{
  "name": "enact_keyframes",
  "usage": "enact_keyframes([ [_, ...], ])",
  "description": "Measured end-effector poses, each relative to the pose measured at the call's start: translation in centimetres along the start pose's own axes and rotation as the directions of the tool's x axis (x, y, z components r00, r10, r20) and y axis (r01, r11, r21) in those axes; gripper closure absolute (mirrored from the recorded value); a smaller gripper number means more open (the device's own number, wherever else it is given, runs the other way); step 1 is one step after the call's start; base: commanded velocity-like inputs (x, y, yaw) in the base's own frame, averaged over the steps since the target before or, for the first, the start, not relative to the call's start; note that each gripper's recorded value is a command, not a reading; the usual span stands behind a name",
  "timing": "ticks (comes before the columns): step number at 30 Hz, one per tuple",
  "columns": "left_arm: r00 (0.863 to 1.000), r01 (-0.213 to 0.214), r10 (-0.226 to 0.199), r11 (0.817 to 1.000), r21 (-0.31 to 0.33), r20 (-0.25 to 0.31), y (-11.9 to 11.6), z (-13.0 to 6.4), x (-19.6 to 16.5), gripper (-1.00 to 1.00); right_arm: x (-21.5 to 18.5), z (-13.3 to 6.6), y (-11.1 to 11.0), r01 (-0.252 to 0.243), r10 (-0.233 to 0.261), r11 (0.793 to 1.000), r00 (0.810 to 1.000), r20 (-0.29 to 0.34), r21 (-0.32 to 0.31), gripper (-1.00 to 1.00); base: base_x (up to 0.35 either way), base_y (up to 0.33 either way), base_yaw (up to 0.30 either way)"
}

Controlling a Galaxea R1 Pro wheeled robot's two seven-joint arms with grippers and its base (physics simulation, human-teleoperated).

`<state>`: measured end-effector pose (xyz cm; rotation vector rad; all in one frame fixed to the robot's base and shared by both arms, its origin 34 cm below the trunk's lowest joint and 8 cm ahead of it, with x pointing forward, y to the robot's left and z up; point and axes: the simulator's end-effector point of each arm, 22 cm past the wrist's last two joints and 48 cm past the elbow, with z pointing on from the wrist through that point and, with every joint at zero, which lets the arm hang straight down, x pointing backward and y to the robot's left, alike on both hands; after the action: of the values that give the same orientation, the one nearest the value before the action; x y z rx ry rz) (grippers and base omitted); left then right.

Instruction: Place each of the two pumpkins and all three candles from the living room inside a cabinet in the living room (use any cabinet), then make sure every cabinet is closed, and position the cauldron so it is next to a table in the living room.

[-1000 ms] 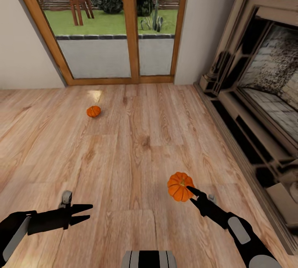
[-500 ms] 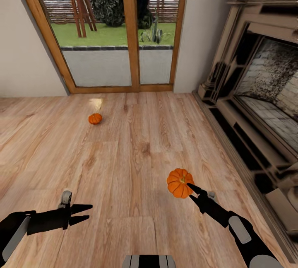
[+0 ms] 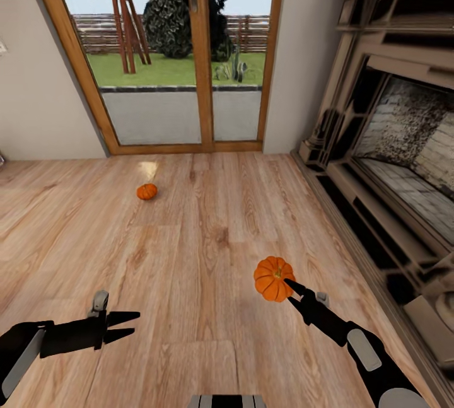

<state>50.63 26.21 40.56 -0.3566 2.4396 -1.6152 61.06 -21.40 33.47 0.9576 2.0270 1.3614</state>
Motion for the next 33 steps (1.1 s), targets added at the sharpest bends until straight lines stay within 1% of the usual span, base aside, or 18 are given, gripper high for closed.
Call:
enact_keyframes([
  [2, 1.000, -0.008, 0.009, 1.000, -0.030, 0.004, 0.3, -0.1, -0.2, -1.00, 0.0, 0.0, 0.4, 0.004, -0.004, 1.000, 1.000, 0.002, -0.006, 1.00, 0.000, 0.000, 0.000],
  [5, 1.000, -0.019, 0.020, 0.995, -0.097, 0.014, 1.4, -0.5, -0.5, -1.00, -0.2, -0.1, 1.1, 0.013, -0.013, 1.000, 1.000, 0.006, -0.014, 1.00, 0.000, 0.000, 0.000],
  [9, 0.998, -0.026, 0.036, 0.981, -0.192, 0.048, 2.8, -1.6, -1.5, -1.00, -0.8, -0.2, 1.6, 0.046, -0.045, 0.999, 0.998, 0.033, -0.006, 1.00, 0.000, 0.000, 0.000],
  [11, 0.996, -0.023, 0.043, 0.970, -0.243, 0.080, 3.6, -2.6, -2.3, -1.00, -1.1, -0.2, 1.2, 0.058, -0.059, 0.998, 0.997, 0.045, 0.025, 1.00, 0.000, 0.000, 0.000],
  [15, 0.988, -0.007, 0.059, 0.942, -0.336, 0.145, 4.9, -4.9, -4.0, -1.00, -1.4, -0.5, -0.4, 0.067, -0.074, 0.989, 0.996, 0.050, 0.135, 1.00, 0.000, 0.000, 0.000],
  [17, 0.985, 0.000, 0.067, 0.924, -0.383, 0.160, 5.6, -5.7, -4.4, -1.00, -0.8, -0.2, -0.9, 0.068, -0.076, 0.982, 0.996, 0.038, 0.178, 1.00, 0.000, 0.000, 0.095],
  [20, 0.981, -0.001, 0.087, 0.896, -0.443, 0.174, 6.2, -6.6, -4.9, -1.00, 0.6, 0.5, -0.8, 0.075, -0.079, 0.975, 0.997, 0.012, 0.208, 1.00, 0.000, 0.000, 0.219],
  [21, 0.979, -0.007, 0.100, 0.888, -0.460, 0.178, 6.2, -6.8, -5.2, -1.00, 1.1, 0.9, -0.5, 0.080, -0.082, 0.974, 0.997, 0.002, 0.211, 1.00, 0.000, 0.000, 0.264],
  [22, 0.977, -0.015, 0.117, 0.874, -0.486, 0.181, 6.3, -7.2, -5.6, -1.00, 1.8, 1.4, -0.1, 0.093, -0.092, 0.972, 0.996, -0.017, 0.216, 1.00, 0.000, 0.000, 0.271],
  [23, 0.975, -0.017, 0.126, 0.864, -0.503, 0.183, 6.4, -7.4, -5.7, -1.00, 2.3, 1.7, 0.1, 0.107, -0.103, 0.970, 0.994, -0.032, 0.220, 1.00, 0.000, 0.000, 0.277],
  [24, 0.973, -0.017, 0.135, 0.849, -0.528, 0.186, 6.6, -7.6, -5.9, -1.00, 3.1, 2.2, 0.5, 0.135, -0.125, 0.966, 0.990, -0.059, 0.222, 1.00, 0.000, 0.000, 0.280],
  [26, 0.972, -0.015, 0.142, 0.835, -0.550, 0.189, 6.7, -7.7, -6.0, -1.00, 3.6, 2.9, 2.5, 0.187, -0.173, 0.963, 0.981, -0.086, 0.196, 1.00, 0.000, 0.000, 0.282],
  [27, 0.971, -0.015, 0.144, 0.831, -0.557, 0.189, 6.5, -7.6, -6.1, -1.00, 4.0, 3.3, 4.1, 0.231, -0.215, 0.957, 0.971, -0.106, 0.173, 1.00, 0.000, 0.000, 0.283],
  [28, 0.971, -0.017, 0.146, 0.829, -0.558, 0.189, 6.3, -7.6, -6.2, -1.00, 4.0, 3.5, 4.9, 0.237, -0.222, 0.958, 0.969, -0.109, 0.161, 1.00, 0.000, 0.000, 0.283],
  [29, 0.970, -0.023, 0.154, 0.828, -0.560, 0.187, 5.8, -7.5, -6.4, -1.00, 4.4, 3.7, 6.0, 0.276, -0.257, 0.949, 0.957, -0.132, 0.150, 1.00, 0.000, 0.000, 0.284],
  [30, 0.970, -0.028, 0.159, 0.827, -0.562, 0.186, 5.5, -7.5, -6.5, -1.00, 4.6, 3.8, 6.9, 0.277, -0.258, 0.951, 0.956, -0.140, 0.136, 1.00, 0.000, 0.000, 0.284],
  [32, 0.969, -0.034, 0.164, 0.826, -0.563, 0.183, 5.0, -7.4, -6.7, -1.00, 5.0, 3.9, 7.4, 0.296, -0.273, 0.945, 0.948, -0.162, 0.137, 1.00, 0.000, 0.000, 0.284],
  [33, 0.969, -0.035, 0.165, 0.825, -0.564, 0.181, 4.7, -7.4, -6.8, -1.00, 5.1, 3.9, 7.7, 0.296, -0.272, 0.945, 0.948, -0.165, 0.139, 1.00, 0.000, 0.000, 0.284],
])
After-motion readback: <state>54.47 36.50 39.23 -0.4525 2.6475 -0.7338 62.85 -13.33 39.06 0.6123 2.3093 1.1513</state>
